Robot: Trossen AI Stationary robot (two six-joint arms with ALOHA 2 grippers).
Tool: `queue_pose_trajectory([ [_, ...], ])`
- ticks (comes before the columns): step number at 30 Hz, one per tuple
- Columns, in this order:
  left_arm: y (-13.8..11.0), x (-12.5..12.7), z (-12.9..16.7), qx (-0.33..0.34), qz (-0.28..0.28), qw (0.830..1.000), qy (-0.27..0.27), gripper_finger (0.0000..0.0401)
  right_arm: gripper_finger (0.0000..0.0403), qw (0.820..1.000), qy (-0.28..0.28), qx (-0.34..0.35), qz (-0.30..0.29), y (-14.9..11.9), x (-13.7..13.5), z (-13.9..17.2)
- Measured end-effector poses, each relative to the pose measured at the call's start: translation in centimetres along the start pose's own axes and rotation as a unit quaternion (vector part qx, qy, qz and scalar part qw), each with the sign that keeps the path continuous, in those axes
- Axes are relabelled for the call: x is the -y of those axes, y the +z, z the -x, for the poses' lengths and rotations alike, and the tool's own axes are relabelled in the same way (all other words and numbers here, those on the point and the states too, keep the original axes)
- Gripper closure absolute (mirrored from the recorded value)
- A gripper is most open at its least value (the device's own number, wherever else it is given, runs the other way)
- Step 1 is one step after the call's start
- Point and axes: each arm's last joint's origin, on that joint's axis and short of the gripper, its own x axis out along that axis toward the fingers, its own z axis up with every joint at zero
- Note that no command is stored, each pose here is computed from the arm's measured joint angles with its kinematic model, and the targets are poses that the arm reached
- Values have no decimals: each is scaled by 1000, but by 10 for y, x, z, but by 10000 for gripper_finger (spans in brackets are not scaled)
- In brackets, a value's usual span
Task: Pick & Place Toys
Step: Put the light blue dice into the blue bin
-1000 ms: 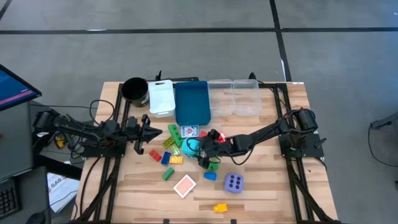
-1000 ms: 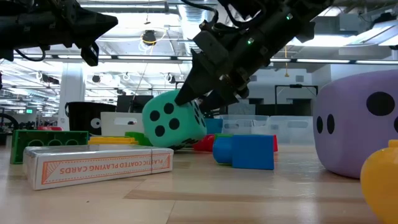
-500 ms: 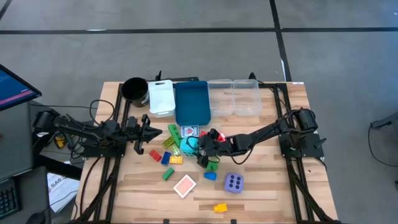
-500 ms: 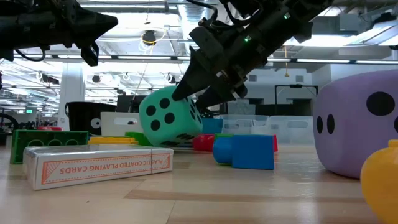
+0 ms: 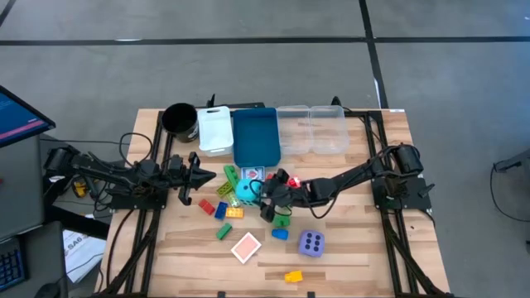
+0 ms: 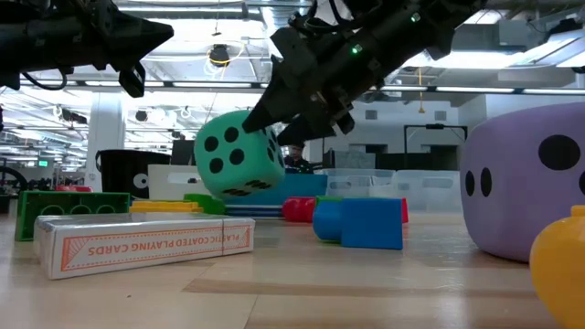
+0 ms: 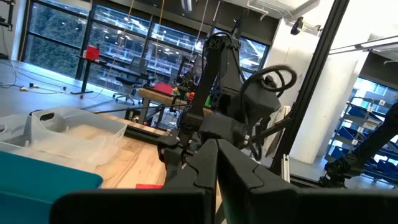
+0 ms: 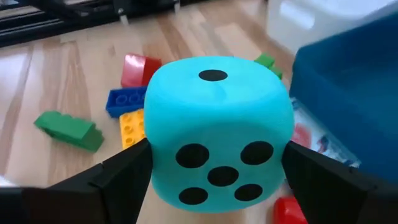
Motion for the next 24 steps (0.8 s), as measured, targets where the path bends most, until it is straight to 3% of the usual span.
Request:
queue_pose_trajectory([
  [8,-1,0,0,-6,0,1000,1,398,71,993,-114,35,18,16,10,-2],
  [14,-2,0,0,-13,-1,1000,1,398,71,975,-204,83,-12,29,31,-8],
  [18,-2,0,0,-13,-1,1000,1,398,72,962,-245,115,-49,44,60,-17],
  [24,-2,0,0,-13,9,1000,1,398,72,949,-273,112,-112,57,128,-33],
])
